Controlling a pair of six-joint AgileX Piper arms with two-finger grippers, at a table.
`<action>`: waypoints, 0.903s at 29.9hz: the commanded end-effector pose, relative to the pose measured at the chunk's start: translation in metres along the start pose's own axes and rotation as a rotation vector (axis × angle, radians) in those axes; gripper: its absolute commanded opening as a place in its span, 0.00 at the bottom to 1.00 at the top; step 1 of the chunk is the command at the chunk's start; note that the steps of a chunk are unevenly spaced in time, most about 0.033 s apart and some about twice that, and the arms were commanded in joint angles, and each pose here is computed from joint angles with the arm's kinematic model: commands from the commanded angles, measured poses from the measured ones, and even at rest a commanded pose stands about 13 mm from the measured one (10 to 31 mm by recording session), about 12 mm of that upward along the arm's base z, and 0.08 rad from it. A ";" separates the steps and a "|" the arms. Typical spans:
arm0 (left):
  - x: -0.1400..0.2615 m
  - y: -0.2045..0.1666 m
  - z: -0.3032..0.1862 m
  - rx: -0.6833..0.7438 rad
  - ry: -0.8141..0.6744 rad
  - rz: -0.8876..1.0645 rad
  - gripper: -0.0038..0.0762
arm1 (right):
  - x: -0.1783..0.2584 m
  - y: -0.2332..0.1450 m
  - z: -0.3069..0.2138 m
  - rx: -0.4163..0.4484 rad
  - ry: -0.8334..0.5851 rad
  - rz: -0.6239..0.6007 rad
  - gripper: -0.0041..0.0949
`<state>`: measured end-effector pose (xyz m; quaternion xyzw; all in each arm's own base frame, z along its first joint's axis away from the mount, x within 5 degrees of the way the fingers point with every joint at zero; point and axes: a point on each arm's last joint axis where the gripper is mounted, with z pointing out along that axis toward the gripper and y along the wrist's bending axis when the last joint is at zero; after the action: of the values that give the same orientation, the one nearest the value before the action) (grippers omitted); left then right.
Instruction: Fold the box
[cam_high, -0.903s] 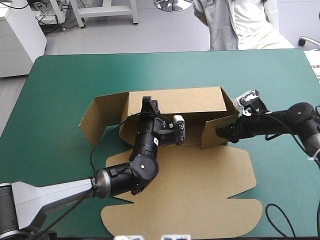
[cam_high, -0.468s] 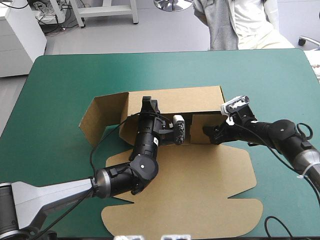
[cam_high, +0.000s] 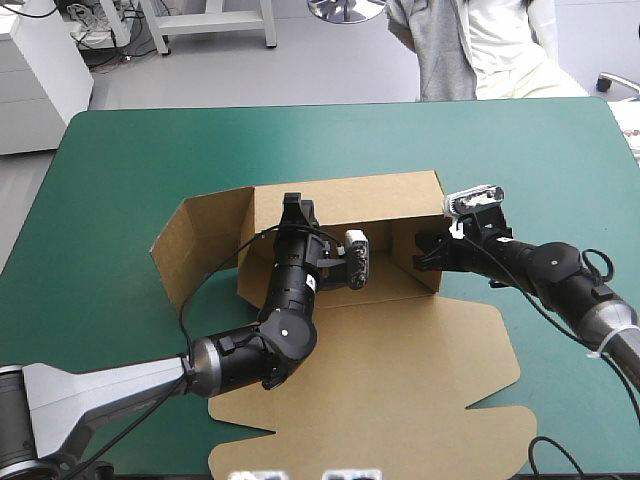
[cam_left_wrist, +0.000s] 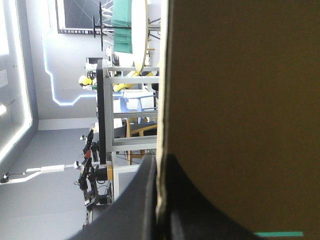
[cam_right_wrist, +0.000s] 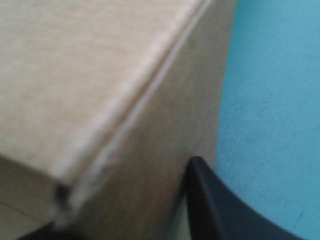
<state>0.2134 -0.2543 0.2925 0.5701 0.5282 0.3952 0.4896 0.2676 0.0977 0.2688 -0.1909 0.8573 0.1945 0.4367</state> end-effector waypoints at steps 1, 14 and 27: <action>0.001 0.025 -0.009 -0.094 -0.028 -0.025 0.04 | -0.012 0.009 -0.010 -0.031 -0.051 0.012 0.04; -0.001 0.028 -0.009 -0.126 -0.048 -0.004 0.07 | -0.016 0.019 -0.005 0.020 -0.096 0.004 0.04; -0.008 0.025 -0.009 -0.084 -0.120 -0.009 0.59 | -0.020 0.010 -0.005 0.121 -0.144 0.007 0.04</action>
<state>0.2112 -0.2622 0.2934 0.5965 0.5025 0.3669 0.5069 0.2686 0.1086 0.2702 -0.1791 0.8490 0.1528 0.4731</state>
